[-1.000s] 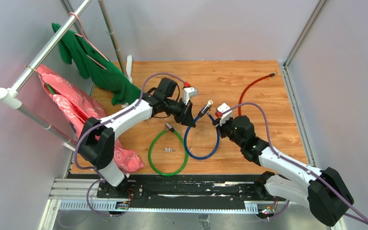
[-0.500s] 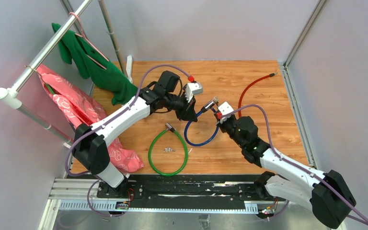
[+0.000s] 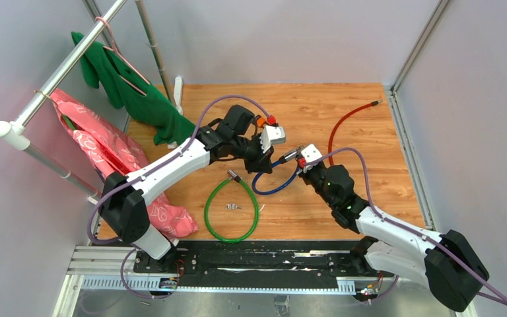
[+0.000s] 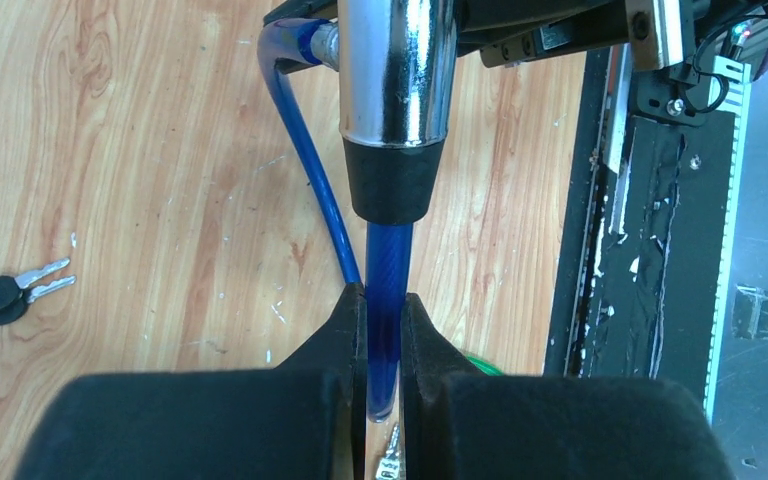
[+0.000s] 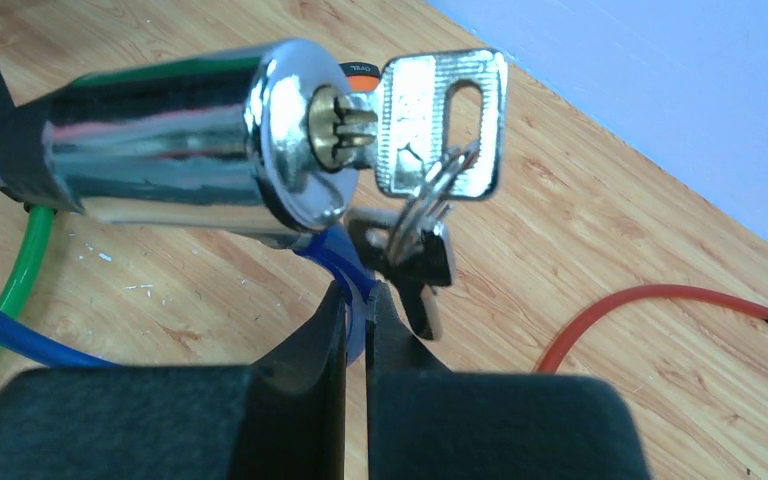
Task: Lock with the key
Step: Lock the lock.
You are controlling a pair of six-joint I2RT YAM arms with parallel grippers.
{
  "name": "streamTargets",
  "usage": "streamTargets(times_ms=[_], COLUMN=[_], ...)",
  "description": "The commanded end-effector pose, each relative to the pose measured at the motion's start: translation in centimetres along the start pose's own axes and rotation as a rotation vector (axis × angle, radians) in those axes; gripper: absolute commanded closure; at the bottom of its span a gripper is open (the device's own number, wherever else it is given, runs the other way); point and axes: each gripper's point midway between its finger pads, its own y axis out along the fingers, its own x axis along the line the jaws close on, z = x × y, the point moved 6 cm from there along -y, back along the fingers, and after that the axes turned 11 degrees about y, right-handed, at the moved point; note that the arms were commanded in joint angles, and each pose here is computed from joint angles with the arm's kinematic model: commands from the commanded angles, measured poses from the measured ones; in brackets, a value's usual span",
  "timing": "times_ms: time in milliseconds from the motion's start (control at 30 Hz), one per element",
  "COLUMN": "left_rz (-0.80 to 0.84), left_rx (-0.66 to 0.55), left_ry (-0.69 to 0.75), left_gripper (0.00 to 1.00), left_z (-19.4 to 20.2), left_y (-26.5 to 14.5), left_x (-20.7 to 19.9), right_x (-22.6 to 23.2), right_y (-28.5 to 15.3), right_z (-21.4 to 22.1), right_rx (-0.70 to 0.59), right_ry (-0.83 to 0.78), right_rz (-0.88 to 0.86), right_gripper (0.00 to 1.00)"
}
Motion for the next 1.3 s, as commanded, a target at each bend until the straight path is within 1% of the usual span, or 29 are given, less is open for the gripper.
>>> streamTargets(times_ms=[0, 200, 367, 467, 567, 633, 700, 833, 900, 1000, 1100, 1267], left_rz=[-0.004, 0.022, 0.033, 0.04, 0.053, 0.062, 0.066, 0.073, 0.082, 0.106, 0.135, 0.167], left_rx=[0.013, -0.025, -0.049, -0.058, -0.07, -0.086, -0.102, -0.131, -0.15, -0.168, -0.189, -0.231], left_ry=[0.021, -0.014, -0.05, -0.075, -0.098, -0.114, -0.137, -0.265, -0.336, -0.393, -0.436, -0.434], left_gripper=[1.0, 1.0, 1.0, 1.0, 1.0, 1.0, 1.0, 1.0, 1.0, 1.0, 1.0, 1.0], left_z=[0.2, -0.4, -0.5, -0.3, -0.3, -0.5, -0.6, -0.4, -0.4, 0.0, 0.0, -0.1], left_y=[-0.5, -0.5, -0.7, -0.8, -0.9, -0.8, -0.8, -0.6, -0.5, -0.4, -0.3, -0.5], left_x=[-0.4, -0.1, 0.1, 0.3, 0.3, 0.3, 0.3, 0.4, 0.4, -0.3, -0.8, -1.1], right_x=[0.7, 0.1, -0.1, 0.0, 0.2, 0.3, 0.3, 0.4, 0.7, 1.6, 1.6, 2.1], right_y=[-0.4, -0.2, 0.1, 0.3, 0.5, 0.7, 0.9, 1.0, 1.0, 0.6, 0.2, -0.9], right_z=[-0.9, -0.1, 0.5, 0.4, 0.4, 0.4, 0.4, 0.4, -0.2, -1.6, -3.3, -4.6], right_rx=[-0.06, -0.027, -0.019, -0.03, -0.038, -0.04, -0.043, -0.049, -0.06, -0.056, -0.042, -0.028], right_ry=[0.048, 0.016, 0.01, 0.016, 0.023, 0.023, 0.026, 0.045, 0.071, 0.142, 0.195, 0.219], right_rz=[-0.027, 0.023, 0.039, 0.027, 0.001, -0.016, -0.019, -0.036, -0.064, -0.137, -0.146, -0.205], right_gripper=[0.96, 0.89, 0.81, 0.74, 0.69, 0.69, 0.72, 0.92, 0.99, 1.0, 1.0, 1.0])
